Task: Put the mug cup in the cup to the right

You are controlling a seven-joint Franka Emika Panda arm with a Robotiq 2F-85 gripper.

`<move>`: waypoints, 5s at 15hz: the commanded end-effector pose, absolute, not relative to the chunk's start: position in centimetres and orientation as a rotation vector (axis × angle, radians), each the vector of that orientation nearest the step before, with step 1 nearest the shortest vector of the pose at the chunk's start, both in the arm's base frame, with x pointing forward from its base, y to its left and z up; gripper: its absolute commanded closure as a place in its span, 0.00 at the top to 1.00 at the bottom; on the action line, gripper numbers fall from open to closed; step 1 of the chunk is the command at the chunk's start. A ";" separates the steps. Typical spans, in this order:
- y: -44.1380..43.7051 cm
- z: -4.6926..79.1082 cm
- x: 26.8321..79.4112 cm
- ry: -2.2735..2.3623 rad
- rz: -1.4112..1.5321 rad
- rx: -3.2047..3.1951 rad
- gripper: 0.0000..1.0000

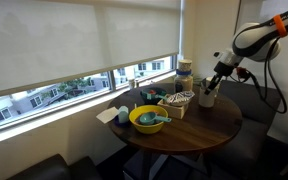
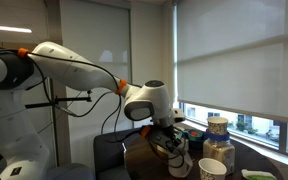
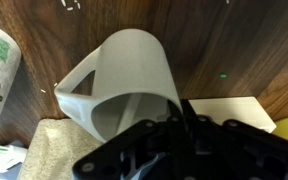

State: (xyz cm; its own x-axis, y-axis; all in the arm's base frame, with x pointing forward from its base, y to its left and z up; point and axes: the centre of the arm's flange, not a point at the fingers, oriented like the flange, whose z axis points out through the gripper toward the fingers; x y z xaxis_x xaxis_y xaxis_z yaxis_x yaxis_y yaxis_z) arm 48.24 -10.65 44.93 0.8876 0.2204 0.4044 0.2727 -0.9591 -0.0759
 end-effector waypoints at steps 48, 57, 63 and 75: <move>-20.0 55.1 50.6 0.090 -0.843 -3.149 0.02; -19.0 54.1 51.0 0.102 -0.783 -3.138 0.32; -17.0 55.5 50.9 0.082 -0.814 -3.146 0.62; -9.4 62.1 49.2 -0.148 -1.039 -2.879 1.00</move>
